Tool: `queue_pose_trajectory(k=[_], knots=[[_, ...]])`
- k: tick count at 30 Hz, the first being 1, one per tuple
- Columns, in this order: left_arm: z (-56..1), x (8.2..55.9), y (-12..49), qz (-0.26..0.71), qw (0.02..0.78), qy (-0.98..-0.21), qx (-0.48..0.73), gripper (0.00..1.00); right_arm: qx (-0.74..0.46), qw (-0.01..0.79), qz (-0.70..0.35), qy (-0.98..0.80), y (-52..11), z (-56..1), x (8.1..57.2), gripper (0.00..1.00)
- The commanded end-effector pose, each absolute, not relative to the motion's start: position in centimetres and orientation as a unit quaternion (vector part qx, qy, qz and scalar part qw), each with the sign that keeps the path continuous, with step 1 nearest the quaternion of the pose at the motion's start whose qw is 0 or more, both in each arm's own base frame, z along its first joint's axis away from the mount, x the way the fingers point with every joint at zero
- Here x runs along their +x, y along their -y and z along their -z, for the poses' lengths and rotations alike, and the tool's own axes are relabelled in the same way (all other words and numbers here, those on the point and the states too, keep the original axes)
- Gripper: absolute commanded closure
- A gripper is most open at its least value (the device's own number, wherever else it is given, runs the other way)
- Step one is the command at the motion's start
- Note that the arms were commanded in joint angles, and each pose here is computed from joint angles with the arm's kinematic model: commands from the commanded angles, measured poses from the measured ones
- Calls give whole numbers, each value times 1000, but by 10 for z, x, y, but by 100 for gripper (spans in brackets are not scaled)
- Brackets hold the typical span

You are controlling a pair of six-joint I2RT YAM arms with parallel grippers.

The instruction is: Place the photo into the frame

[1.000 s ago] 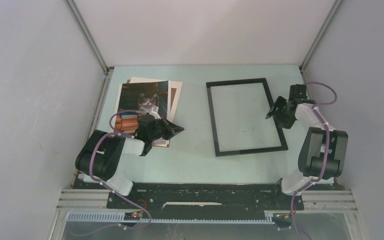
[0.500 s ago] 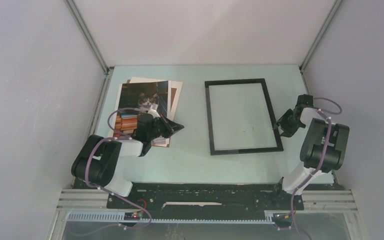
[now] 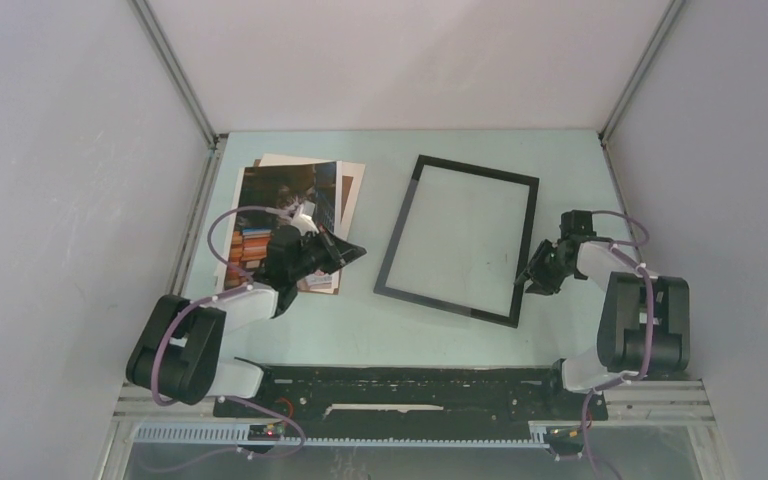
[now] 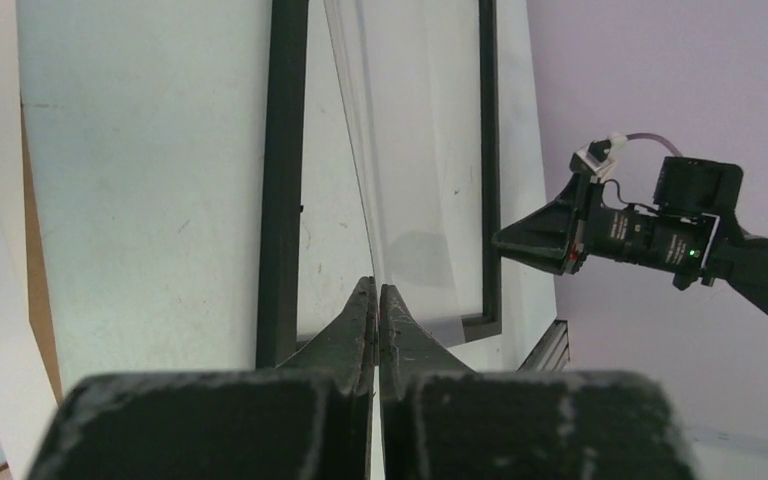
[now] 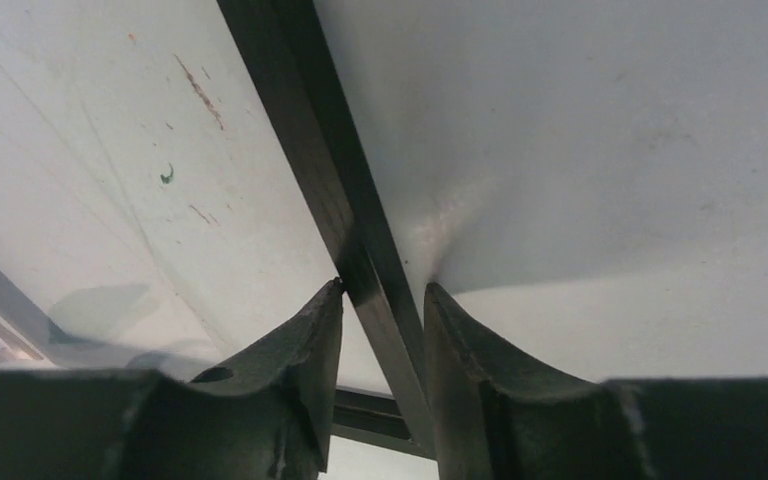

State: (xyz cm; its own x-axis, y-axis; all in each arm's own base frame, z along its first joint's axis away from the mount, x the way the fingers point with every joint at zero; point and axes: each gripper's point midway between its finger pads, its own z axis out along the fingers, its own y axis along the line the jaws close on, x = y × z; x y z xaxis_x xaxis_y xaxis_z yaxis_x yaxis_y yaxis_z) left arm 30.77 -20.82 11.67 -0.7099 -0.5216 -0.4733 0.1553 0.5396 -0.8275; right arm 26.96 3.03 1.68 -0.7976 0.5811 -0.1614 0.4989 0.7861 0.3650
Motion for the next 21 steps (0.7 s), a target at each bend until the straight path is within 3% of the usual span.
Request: queue_pose_trajectory(k=[1, 4, 8, 13, 21], knots=[[-127, 308, 222, 483, 360, -796, -61, 100, 270, 172, -117, -940, -14, -30, 277, 49], [-140, 314, 226, 485, 381, -787, -36, 100, 249, 220, -122, -935, -20, -55, 287, 30], [-153, 318, 232, 463, 413, -784, 17, 100, 201, 267, -204, -920, -49, -89, 300, 21], [-173, 320, 245, 464, 442, -763, 83, 100, 184, 248, -304, -901, -77, -101, 305, 22], [-198, 339, 276, 479, 467, -730, 140, 100, 258, 248, -257, -898, -38, -81, 316, 28]])
